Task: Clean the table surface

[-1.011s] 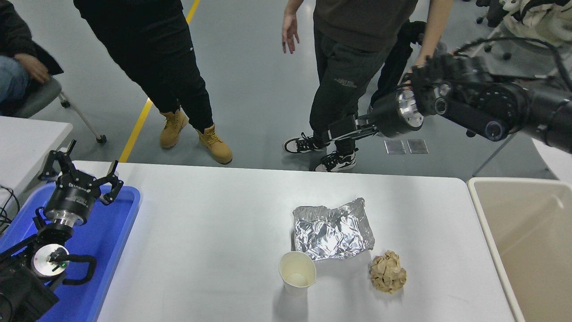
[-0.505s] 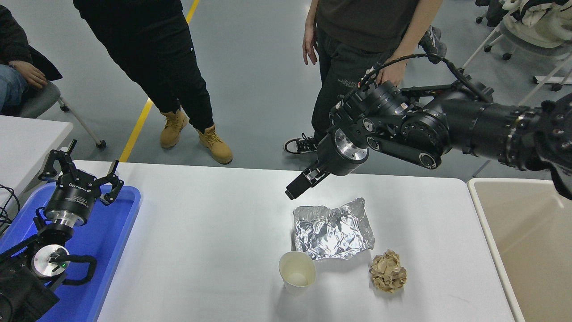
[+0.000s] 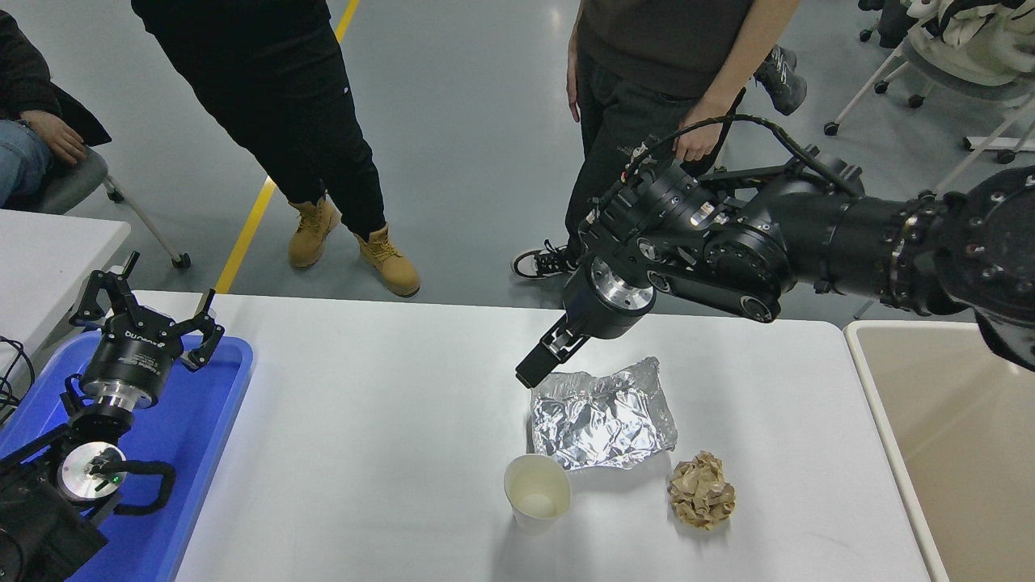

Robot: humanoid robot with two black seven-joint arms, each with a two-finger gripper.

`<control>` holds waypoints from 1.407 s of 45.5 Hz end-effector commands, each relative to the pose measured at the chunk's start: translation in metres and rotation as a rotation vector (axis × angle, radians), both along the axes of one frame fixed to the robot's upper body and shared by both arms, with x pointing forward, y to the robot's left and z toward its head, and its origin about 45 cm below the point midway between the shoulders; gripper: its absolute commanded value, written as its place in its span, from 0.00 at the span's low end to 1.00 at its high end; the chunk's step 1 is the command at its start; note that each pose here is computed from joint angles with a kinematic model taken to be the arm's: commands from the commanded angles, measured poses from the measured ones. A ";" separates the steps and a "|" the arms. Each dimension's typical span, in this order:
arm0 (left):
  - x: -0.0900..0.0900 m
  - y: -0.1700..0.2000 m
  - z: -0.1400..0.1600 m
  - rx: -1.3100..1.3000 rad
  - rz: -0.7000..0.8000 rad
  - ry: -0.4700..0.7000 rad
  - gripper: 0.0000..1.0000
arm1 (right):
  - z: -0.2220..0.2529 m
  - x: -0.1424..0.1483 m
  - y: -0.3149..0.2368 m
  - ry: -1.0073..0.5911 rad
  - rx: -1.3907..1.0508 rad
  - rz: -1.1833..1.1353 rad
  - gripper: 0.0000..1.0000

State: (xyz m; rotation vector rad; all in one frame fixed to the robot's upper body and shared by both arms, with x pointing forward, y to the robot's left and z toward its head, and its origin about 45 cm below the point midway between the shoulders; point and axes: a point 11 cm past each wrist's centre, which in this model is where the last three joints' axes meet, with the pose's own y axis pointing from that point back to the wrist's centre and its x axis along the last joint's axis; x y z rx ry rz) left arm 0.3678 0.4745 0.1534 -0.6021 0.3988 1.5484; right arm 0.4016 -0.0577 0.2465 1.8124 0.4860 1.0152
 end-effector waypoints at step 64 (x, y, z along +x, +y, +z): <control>0.000 0.000 0.000 0.001 -0.001 0.001 1.00 | -0.098 -0.046 -0.033 0.066 0.064 -0.005 0.98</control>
